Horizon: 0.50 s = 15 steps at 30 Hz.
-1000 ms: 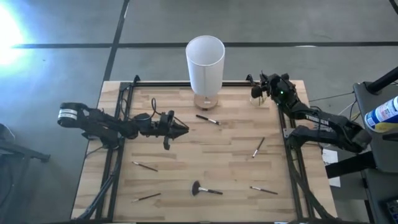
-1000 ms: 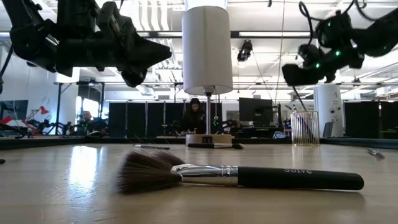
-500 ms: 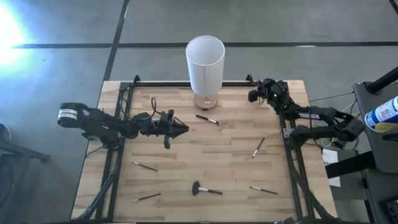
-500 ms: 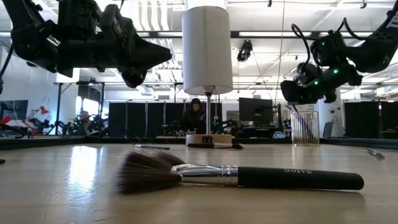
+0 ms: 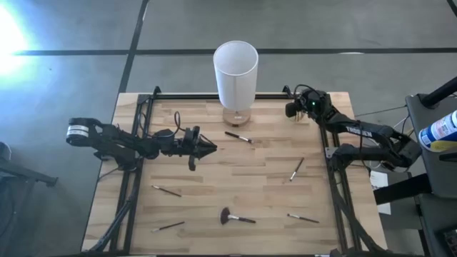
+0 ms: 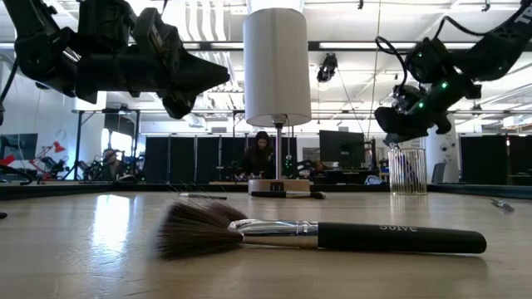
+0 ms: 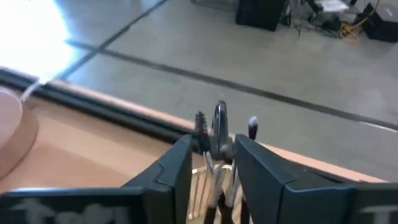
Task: Pick & Place Makeup Brushes
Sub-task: Put the eyeshadow brush into the makeup brush holder
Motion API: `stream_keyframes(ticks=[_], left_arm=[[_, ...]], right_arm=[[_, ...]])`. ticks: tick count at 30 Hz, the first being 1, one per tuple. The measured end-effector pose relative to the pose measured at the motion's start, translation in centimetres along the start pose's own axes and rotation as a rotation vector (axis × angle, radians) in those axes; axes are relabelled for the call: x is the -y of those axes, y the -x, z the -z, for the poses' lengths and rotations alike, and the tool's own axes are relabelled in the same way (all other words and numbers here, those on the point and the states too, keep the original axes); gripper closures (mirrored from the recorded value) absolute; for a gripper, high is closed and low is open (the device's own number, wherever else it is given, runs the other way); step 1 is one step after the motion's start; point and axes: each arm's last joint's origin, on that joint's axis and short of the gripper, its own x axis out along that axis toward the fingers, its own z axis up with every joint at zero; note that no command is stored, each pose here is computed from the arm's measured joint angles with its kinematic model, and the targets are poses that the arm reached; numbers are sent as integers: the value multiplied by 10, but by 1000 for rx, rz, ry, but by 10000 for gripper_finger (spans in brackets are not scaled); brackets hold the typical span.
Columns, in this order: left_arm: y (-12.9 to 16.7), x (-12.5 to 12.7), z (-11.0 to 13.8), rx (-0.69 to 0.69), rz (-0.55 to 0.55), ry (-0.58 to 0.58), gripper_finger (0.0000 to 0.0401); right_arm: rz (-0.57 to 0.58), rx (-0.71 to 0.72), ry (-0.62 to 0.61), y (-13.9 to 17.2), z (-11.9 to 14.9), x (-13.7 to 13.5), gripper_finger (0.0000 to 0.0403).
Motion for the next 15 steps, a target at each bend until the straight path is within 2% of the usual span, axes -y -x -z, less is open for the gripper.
stream_keyframes(ticks=[5,11,15], left_arm=[[0,-1,1,3,-22,-55,358],[-2,-3,5,21,-47,-115,395],[-4,-5,9,44,-41,-132,399]], right_arm=[[-114,-55,92,17,-15,-6,284],[-213,-101,161,52,-24,-17,347],[-332,-135,223,80,-23,-32,388]])
